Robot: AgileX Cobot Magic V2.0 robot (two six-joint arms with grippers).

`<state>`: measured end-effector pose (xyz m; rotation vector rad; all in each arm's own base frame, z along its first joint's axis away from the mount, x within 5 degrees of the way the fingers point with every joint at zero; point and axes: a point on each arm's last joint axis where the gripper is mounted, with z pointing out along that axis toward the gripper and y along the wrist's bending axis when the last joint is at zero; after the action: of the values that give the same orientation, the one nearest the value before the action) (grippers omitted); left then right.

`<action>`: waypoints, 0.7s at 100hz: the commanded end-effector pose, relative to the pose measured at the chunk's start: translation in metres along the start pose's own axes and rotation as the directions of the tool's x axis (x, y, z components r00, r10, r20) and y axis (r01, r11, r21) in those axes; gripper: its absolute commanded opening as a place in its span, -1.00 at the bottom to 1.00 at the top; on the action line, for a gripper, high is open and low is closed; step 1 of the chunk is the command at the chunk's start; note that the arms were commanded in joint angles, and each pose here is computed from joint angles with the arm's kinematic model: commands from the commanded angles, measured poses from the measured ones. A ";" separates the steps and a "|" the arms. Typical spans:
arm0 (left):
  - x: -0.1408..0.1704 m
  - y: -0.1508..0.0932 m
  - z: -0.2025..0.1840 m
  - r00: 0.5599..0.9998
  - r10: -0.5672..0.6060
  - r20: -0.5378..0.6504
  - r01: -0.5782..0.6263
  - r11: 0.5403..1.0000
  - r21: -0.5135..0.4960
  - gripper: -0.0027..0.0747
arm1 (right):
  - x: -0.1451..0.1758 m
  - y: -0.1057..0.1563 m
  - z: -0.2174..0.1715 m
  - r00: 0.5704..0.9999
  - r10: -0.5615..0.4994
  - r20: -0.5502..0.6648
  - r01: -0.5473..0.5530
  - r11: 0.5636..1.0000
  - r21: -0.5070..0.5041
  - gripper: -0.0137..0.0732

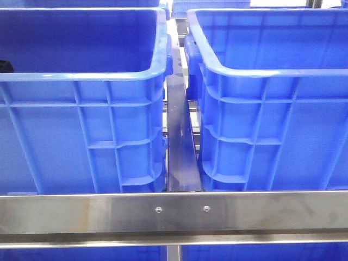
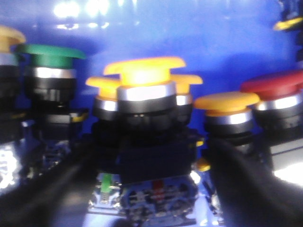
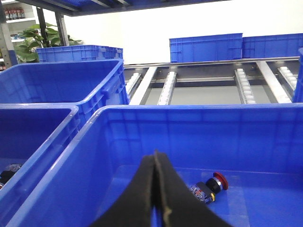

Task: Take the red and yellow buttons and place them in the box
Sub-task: 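Close the left gripper on the yellow button and lift it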

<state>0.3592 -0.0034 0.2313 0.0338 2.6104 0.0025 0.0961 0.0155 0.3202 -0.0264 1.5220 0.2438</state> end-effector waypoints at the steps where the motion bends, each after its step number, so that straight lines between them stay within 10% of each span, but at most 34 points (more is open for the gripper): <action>1: -0.015 0.001 -0.020 0.995 -0.021 0.099 0.021 1.000 0.006 -0.21 | -0.009 -0.001 0.000 1.000 -0.001 0.031 0.000 1.000 0.017 -0.84; 23: -0.014 0.001 -0.022 0.995 -0.021 0.097 0.021 1.000 0.006 -0.73 | -0.009 -0.001 0.000 1.000 -0.001 0.031 0.000 1.000 0.017 -0.84; 70: -0.009 -0.028 -0.122 0.963 0.045 0.265 -0.062 0.997 0.055 -0.77 | -0.009 -0.001 0.000 1.000 -0.001 0.031 0.000 1.000 0.017 -0.84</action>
<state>0.3213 -0.0210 0.2997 0.0936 2.4850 -0.0281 0.0962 0.0150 0.3203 -0.0219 1.5210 0.2397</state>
